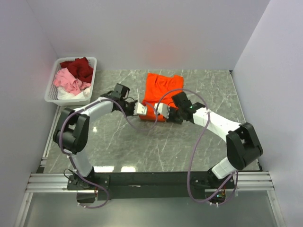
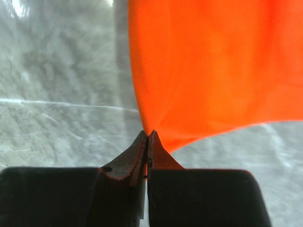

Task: Fold and stack the t-shirts
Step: Fold the tshirt

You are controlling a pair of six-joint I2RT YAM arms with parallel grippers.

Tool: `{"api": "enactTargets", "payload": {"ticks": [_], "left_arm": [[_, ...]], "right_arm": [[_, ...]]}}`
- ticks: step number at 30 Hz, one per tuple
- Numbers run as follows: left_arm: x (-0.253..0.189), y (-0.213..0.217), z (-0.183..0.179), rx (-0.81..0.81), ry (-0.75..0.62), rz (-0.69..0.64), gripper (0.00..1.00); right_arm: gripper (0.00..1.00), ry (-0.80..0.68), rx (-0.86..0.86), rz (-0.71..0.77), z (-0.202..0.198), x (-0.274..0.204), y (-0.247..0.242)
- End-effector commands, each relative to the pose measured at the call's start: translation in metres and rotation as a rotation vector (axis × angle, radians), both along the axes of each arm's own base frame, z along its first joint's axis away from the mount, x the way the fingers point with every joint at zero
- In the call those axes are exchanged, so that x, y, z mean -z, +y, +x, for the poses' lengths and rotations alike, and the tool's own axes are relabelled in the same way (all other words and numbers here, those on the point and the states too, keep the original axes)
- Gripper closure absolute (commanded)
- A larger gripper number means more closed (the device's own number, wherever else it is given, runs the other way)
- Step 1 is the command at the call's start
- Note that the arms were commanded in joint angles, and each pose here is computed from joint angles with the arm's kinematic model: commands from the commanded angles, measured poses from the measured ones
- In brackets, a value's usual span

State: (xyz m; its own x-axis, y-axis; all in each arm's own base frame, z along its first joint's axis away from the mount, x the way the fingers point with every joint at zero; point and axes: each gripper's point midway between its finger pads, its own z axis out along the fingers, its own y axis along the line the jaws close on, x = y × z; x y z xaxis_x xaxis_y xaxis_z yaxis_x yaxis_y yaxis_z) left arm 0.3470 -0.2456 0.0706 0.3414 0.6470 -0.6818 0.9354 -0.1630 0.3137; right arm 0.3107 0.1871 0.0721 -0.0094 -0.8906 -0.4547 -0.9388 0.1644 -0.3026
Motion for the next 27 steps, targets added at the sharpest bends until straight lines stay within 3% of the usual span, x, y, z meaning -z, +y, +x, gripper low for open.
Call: {"api": "enactTargets", "payload": {"ticks": [1,5,9,14,18,22,26,27], "left_arm": [[-0.060,0.000,0.001,-0.038,0.021,-0.103,0.99],[-0.070,0.003,-0.005,-0.032,0.017,-0.104,1.00],[-0.076,0.006,-0.035,-0.001,0.051,-0.097,1.00],[-0.080,0.021,-0.115,0.076,0.252,-0.060,1.00],[-0.112,0.031,-0.163,0.130,0.305,-0.085,1.00],[-0.137,0.030,-0.145,0.060,0.301,-0.115,1.00],[-0.151,0.025,-0.091,0.018,0.258,-0.124,1.00],[-0.135,0.025,-0.076,0.002,0.311,-0.106,0.99]], "right_arm": [[1.00,-0.049,0.040,0.092,0.009,-0.052,-0.001],[1.00,-0.034,0.020,0.075,-0.004,-0.058,-0.009],[1.00,0.016,0.005,0.078,-0.030,-0.056,-0.015],[1.00,0.117,-0.077,0.104,-0.099,-0.063,-0.010],[1.00,0.172,-0.100,0.191,-0.138,-0.093,-0.003],[1.00,0.158,-0.050,0.193,-0.113,-0.112,-0.011],[1.00,0.166,-0.026,0.163,-0.070,-0.111,-0.018],[1.00,0.189,-0.028,0.153,-0.057,-0.106,-0.016]]}}
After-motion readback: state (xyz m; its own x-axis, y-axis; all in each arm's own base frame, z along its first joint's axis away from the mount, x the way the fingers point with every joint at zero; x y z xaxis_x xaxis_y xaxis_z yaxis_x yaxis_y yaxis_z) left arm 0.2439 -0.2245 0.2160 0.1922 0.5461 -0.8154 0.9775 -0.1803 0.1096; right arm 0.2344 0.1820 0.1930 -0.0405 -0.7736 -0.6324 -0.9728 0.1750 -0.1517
